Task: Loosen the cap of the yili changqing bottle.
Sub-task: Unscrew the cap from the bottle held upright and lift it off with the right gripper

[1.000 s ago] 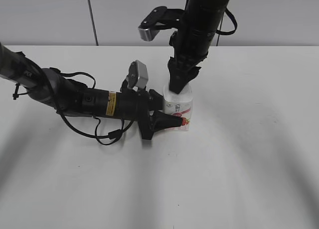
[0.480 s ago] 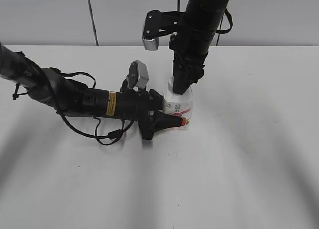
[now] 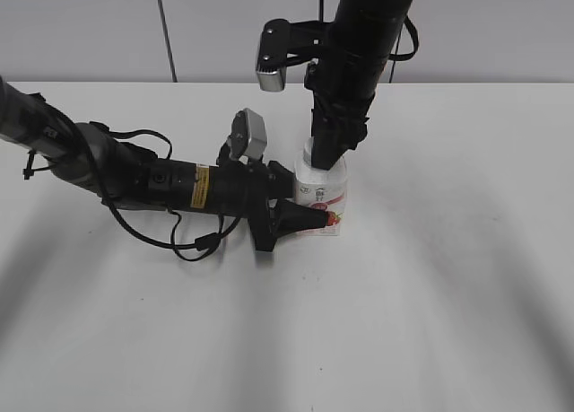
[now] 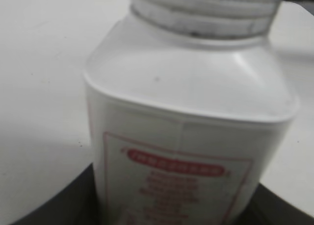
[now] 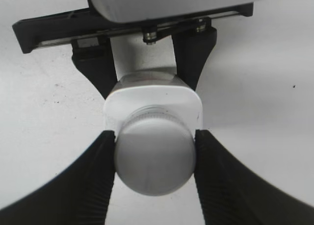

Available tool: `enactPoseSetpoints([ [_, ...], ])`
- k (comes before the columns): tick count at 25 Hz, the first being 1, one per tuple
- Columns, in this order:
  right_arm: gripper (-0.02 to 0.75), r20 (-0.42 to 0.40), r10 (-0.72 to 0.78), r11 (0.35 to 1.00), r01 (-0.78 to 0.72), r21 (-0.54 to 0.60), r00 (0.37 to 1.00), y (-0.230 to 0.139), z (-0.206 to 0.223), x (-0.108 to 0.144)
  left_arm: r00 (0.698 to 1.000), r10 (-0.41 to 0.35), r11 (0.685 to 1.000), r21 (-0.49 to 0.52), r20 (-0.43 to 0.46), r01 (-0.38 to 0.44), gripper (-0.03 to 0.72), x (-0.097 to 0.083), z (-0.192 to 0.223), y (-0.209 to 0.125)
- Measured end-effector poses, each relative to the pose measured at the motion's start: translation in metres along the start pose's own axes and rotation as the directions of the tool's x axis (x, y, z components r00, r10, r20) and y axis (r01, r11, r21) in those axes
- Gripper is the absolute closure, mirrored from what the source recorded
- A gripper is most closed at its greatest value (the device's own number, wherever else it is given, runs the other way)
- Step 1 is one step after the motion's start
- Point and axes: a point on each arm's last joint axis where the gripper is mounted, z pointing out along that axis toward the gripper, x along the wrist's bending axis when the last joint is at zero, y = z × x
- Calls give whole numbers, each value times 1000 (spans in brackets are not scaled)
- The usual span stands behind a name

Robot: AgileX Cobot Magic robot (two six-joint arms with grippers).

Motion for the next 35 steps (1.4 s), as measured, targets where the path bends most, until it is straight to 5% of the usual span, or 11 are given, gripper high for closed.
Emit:
enactPoseSetpoints([
  [18, 216, 11, -2, 1000, 2, 7, 1000, 0, -1, -2, 1000, 0, 1000, 0, 0, 0, 300, 0, 0, 0],
  [25, 214, 88, 194, 980, -189, -60, 977, 12, -28, -13, 1000, -6, 1000, -2, -3, 6, 301, 0, 0, 0],
  [30, 214, 91, 468, 881, -457, -117, 879, 16, -38, -16, 1000, -6, 1000, -2, -3, 6, 301, 0, 0, 0],
  [35, 214, 78, 763, 645, -752, -132, 641, 13, -38, -18, 1000, -6, 1000, -2, -3, 6, 301, 0, 0, 0],
])
